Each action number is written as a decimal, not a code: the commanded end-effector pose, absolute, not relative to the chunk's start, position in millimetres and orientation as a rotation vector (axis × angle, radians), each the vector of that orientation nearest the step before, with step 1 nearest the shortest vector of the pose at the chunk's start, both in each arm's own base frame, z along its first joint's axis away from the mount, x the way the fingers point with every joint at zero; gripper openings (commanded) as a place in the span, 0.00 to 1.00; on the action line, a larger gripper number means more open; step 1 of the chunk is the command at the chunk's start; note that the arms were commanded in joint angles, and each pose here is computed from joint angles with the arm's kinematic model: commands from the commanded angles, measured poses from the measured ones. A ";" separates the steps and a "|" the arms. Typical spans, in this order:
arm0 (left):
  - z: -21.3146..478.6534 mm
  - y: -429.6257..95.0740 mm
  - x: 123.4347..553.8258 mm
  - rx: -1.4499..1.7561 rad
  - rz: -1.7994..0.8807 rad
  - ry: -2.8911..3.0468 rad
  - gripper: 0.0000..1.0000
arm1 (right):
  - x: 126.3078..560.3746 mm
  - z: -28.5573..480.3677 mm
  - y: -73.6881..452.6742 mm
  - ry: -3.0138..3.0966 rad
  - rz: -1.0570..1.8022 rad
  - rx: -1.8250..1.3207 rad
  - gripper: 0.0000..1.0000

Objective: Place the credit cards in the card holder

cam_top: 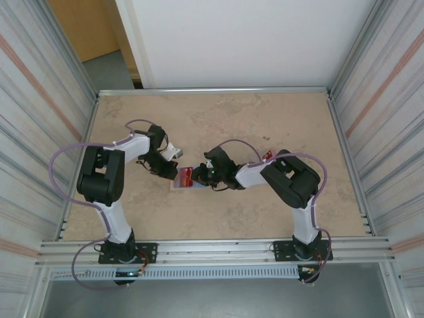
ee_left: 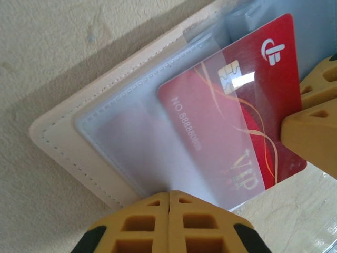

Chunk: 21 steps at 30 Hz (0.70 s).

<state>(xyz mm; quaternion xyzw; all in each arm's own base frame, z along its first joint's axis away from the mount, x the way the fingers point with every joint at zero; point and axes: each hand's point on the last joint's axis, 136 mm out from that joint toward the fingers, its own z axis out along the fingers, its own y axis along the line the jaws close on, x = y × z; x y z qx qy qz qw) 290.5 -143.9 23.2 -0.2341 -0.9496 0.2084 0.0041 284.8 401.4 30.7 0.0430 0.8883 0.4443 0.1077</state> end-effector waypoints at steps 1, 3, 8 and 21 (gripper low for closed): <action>30.3 -134.5 293.8 -0.731 0.601 -3.002 0.00 | 270.4 2.9 386.0 2.749 1.140 0.098 0.12; 34.6 -134.0 295.0 -0.727 0.606 -3.017 0.00 | 270.5 1.5 386.3 2.755 1.133 0.095 0.11; 43.3 -130.0 296.7 -0.702 0.618 -3.051 0.00 | 271.5 -0.1 387.9 2.765 1.129 0.086 0.09; 14.7 -119.9 295.4 -0.597 0.615 -3.004 0.00 | 273.2 3.3 396.2 2.790 1.132 0.015 0.10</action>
